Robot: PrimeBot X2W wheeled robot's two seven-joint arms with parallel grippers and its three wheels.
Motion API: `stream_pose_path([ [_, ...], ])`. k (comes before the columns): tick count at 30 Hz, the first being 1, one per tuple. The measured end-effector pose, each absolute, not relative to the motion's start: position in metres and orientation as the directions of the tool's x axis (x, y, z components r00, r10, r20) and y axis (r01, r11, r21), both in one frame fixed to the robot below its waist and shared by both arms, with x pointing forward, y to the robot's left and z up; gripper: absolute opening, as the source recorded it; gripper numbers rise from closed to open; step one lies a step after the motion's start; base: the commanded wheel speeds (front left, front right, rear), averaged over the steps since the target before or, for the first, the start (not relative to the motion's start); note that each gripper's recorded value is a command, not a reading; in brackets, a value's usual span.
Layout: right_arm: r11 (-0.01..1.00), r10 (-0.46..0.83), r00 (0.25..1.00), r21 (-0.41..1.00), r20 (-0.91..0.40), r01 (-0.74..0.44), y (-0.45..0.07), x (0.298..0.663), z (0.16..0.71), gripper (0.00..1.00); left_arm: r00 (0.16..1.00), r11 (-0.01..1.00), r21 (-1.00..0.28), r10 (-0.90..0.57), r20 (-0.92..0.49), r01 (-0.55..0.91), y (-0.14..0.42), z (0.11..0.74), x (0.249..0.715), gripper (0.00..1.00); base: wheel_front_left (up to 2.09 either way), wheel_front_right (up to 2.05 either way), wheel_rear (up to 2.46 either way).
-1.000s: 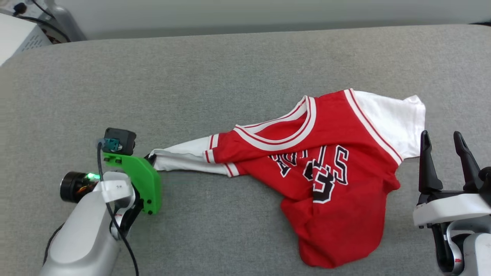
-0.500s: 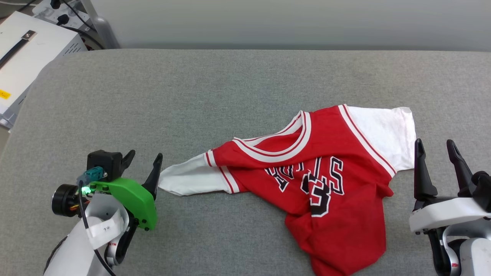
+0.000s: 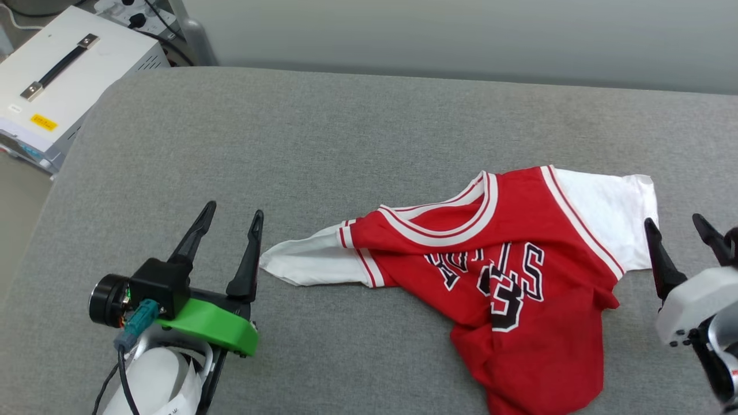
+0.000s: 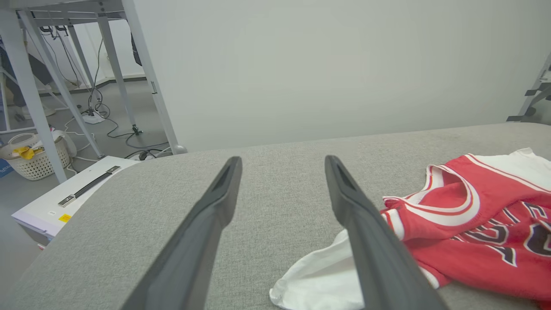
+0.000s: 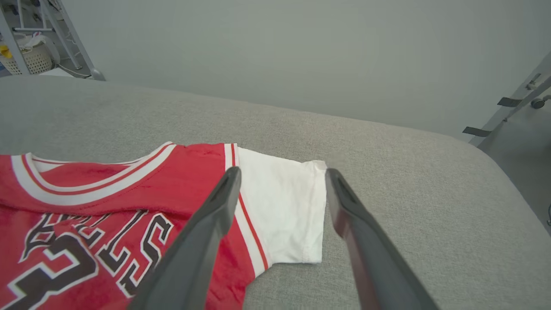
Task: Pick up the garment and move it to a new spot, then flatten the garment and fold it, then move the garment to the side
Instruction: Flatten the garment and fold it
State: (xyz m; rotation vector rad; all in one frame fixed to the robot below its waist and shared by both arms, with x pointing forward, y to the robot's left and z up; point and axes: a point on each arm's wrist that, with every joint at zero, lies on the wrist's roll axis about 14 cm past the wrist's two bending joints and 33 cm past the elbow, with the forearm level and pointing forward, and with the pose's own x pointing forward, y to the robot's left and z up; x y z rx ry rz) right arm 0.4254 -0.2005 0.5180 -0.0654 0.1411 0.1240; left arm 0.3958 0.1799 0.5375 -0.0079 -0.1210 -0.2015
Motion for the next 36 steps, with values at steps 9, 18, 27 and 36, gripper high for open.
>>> stream_pose_path([
  [9, 0.983, 0.137, 0.839, -0.032, -0.527, -0.181, -0.217, 0.474, 0.484, 1.00, 0.968, 0.980, 0.007, -0.198, 0.156, 0.200, 0.178, 0.544, 0.397, 1.00, 0.00, 0.00, 0.00],
  [18, 0.987, 0.072, 0.659, -0.044, -0.748, -0.157, -0.229, 0.529, 0.435, 1.00, 0.990, 0.992, -0.027, -0.123, 0.063, 0.125, 0.198, 0.512, 0.394, 1.00, 0.00, 0.00, 0.00],
  [27, 0.981, 0.048, 0.587, -0.072, -0.808, -0.179, -0.222, 0.552, 0.391, 1.00, 0.997, 0.997, -0.027, -0.075, 0.019, 0.075, 0.211, 0.498, 0.397, 1.00, 0.00, 0.00, 0.00],
  [36, 0.980, 0.053, 0.562, -0.066, -0.825, -0.189, -0.218, 0.551, 0.374, 0.00, 0.999, 0.998, -0.026, -0.054, 0.001, 0.054, 0.218, 0.491, 0.398, 1.00, 0.00, 0.00, 0.00],
])
